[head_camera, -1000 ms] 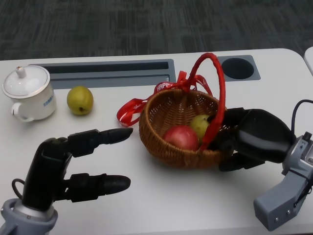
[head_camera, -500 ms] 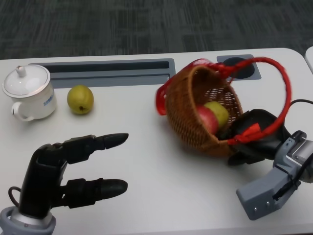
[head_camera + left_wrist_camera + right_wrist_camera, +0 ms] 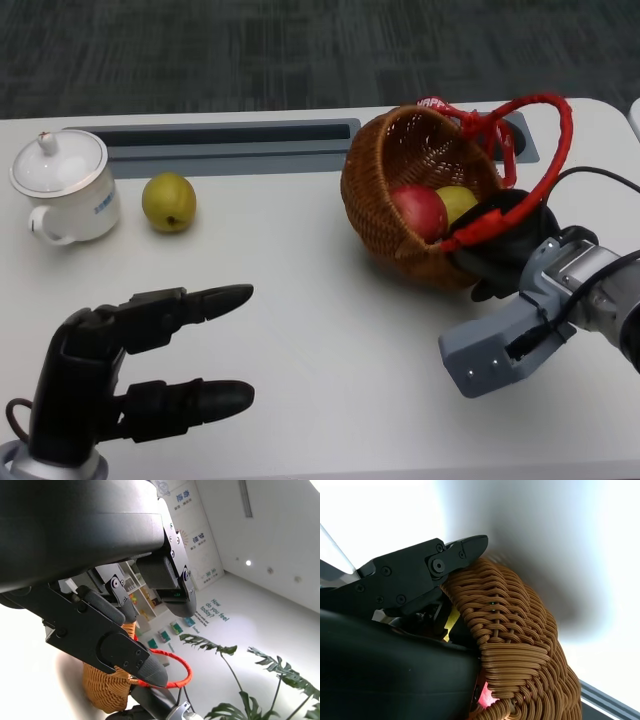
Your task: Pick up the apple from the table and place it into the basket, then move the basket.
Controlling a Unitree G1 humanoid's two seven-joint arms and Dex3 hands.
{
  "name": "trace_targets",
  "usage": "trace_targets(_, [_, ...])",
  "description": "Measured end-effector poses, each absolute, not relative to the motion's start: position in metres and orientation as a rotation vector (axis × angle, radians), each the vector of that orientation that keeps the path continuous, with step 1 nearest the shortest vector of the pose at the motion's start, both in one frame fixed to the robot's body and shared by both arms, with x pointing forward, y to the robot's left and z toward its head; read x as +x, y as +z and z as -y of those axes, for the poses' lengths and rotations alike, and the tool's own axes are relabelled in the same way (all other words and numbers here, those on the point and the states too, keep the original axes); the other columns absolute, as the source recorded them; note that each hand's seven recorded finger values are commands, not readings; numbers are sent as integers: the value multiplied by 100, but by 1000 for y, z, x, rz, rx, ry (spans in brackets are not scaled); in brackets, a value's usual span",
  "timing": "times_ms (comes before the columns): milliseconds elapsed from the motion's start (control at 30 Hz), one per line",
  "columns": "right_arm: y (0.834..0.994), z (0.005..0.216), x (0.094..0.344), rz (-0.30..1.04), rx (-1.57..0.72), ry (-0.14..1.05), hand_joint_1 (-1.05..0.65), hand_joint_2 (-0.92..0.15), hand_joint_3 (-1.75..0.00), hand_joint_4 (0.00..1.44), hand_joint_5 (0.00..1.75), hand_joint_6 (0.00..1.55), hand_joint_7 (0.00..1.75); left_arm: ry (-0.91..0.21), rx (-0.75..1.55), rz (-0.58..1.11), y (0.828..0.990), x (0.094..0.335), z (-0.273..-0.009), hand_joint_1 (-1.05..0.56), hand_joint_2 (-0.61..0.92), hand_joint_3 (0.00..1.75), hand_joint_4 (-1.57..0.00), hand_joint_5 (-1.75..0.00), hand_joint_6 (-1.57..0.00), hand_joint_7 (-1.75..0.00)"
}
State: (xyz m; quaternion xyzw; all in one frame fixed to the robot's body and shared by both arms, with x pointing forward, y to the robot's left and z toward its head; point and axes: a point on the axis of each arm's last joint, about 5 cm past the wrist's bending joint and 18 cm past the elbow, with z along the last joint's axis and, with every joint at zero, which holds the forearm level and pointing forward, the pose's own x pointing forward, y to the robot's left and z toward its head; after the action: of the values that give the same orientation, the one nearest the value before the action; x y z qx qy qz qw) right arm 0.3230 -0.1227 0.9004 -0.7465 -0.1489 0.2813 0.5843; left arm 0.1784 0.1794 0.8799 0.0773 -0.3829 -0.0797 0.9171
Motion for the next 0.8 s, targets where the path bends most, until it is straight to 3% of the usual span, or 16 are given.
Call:
trace_targets(100, [907,123,328,280,-1742,624,-19,-82,0,71,119,109,3,-158,158,784,879,175,-180,-54,71,0,-107,-3,-96,-1])
trace_targets(167, [912,125,332,215,-1730,583,-23,-83,-1,70,120,110,3,-156,158,779,878,173,-180,-54,71,0,-107,-3,-97,-1])
trace_targets(200, [915,127,333,185,-1720,564,-24,-85,-1,73,108,109,3,-155,158,779,877,172,-180,-53,71,0,-107,-3,-97,-1])
trace_targets(300, [924,133,339,101,-1694,505,-28,-91,0,94,50,104,1,-149,156,785,876,168,-181,-52,71,0,-108,-3,-97,-1])
trace_targets(367, [928,139,342,63,-1688,478,-29,-91,0,104,27,102,1,-143,156,784,875,163,-182,-53,71,0,-108,-3,-97,-1])
trace_targets(500, [932,149,343,25,-1690,437,-30,-90,0,108,12,101,0,-133,161,767,872,152,-183,-54,71,0,-108,-3,-98,-1])
trace_targets(800, [936,158,346,-46,-1644,371,-29,-91,-5,109,8,102,1,-114,160,764,863,125,-183,-50,73,0,-106,-1,-97,0])
